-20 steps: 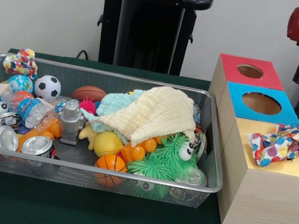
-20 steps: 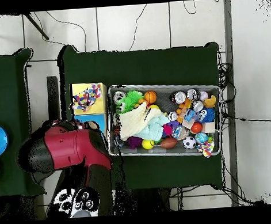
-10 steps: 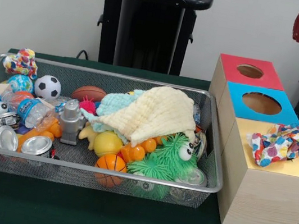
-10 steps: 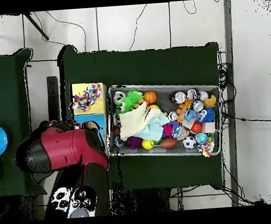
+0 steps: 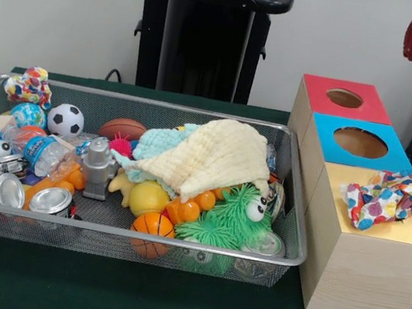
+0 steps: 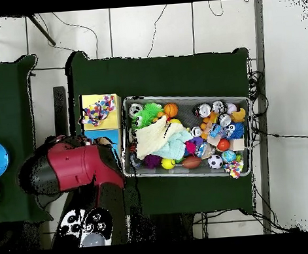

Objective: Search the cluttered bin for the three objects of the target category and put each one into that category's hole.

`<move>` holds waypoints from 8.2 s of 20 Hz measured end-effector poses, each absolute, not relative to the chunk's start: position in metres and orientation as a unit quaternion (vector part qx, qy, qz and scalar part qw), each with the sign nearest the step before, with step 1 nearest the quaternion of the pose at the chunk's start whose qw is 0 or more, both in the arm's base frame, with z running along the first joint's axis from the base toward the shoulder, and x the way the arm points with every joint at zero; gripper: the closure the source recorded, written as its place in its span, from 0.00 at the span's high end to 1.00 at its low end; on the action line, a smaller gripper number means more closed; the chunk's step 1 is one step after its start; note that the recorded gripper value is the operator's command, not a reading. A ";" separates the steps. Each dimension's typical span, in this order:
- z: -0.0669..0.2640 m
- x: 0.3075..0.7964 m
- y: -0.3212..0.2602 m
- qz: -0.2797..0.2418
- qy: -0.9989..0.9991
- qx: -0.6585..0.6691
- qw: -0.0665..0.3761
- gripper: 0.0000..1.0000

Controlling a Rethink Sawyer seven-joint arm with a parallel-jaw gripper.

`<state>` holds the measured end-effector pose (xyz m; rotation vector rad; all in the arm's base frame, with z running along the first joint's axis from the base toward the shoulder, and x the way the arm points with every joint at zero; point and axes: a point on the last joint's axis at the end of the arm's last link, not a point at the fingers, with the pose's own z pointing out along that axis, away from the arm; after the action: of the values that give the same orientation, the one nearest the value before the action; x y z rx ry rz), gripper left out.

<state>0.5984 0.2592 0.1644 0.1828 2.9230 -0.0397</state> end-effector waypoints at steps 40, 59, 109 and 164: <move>0.105 0.620 0.233 -0.017 0.995 0.050 0.082 0.00; 0.142 0.638 0.268 -0.014 0.994 0.026 0.102 0.00; 0.126 0.669 0.228 0.004 0.994 0.063 0.094 0.00; 0.027 0.669 0.224 -0.047 0.989 -0.033 0.139 0.00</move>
<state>0.6689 0.2239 0.0271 -0.0968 2.8569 -0.1345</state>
